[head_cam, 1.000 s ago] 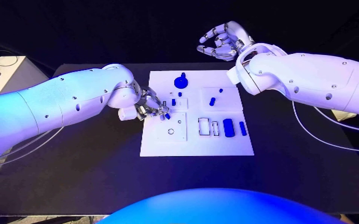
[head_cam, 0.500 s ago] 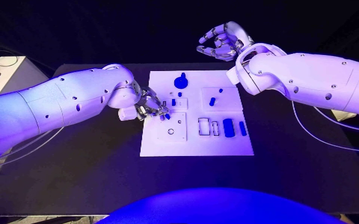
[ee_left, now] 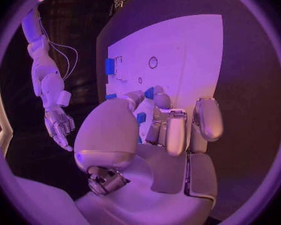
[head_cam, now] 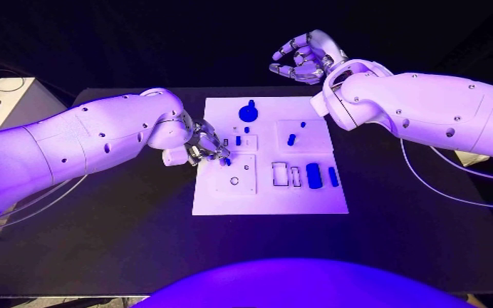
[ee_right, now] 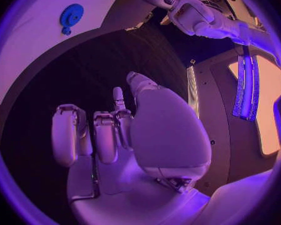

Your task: Assemble the parts on the task board

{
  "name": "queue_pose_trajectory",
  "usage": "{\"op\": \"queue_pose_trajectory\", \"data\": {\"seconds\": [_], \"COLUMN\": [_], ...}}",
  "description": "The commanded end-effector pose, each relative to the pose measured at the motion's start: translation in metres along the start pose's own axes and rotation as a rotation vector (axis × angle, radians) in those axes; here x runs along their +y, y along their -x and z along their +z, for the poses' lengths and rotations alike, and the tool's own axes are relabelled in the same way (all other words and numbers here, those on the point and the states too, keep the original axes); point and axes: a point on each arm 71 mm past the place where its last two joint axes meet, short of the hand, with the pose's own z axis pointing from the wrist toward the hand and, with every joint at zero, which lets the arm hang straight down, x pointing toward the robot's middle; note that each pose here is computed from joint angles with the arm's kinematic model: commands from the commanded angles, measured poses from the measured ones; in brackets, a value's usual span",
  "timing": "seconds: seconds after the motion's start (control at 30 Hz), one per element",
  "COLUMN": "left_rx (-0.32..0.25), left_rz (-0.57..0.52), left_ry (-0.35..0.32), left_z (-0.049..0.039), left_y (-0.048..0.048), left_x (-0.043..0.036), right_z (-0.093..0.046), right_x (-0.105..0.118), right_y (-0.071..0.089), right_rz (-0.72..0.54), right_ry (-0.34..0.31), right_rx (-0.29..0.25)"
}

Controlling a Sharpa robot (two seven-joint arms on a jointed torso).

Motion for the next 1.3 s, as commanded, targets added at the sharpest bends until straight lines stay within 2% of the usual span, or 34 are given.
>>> {"op": "queue_pose_trajectory", "data": {"seconds": [0.03, 0.6, 0.87, 1.03, 1.1, 1.3], "left_rx": [-0.001, -0.005, -0.022, -0.042, -0.046, -0.034], "left_rz": [-0.004, -0.021, -0.043, -0.064, -0.067, -0.054], "left_ry": [-0.006, -0.013, -0.023, -0.034, -0.047, -0.071], "left_z": [0.0004, -0.0004, -0.0038, -0.0117, -0.0184, -0.0317], "left_y": [-0.0008, -0.0009, 0.0006, 0.0054, 0.0097, 0.0199], "left_x": [-0.0012, -0.0005, 0.0047, 0.0117, 0.0132, 0.0130], "right_z": [0.000, 0.001, 0.001, 0.001, 0.001, 0.001], "right_x": [0.001, 0.000, -0.001, -0.002, -0.003, -0.005], "right_y": [-0.001, -0.002, -0.002, -0.001, 0.000, 0.002], "right_rz": [-0.007, -0.012, -0.013, -0.014, -0.015, -0.016], "right_ry": [0.007, 0.001, -0.005, -0.008, -0.009, -0.012], "right_rx": [0.016, 0.023, 0.029, 0.031, 0.030, 0.024]}}
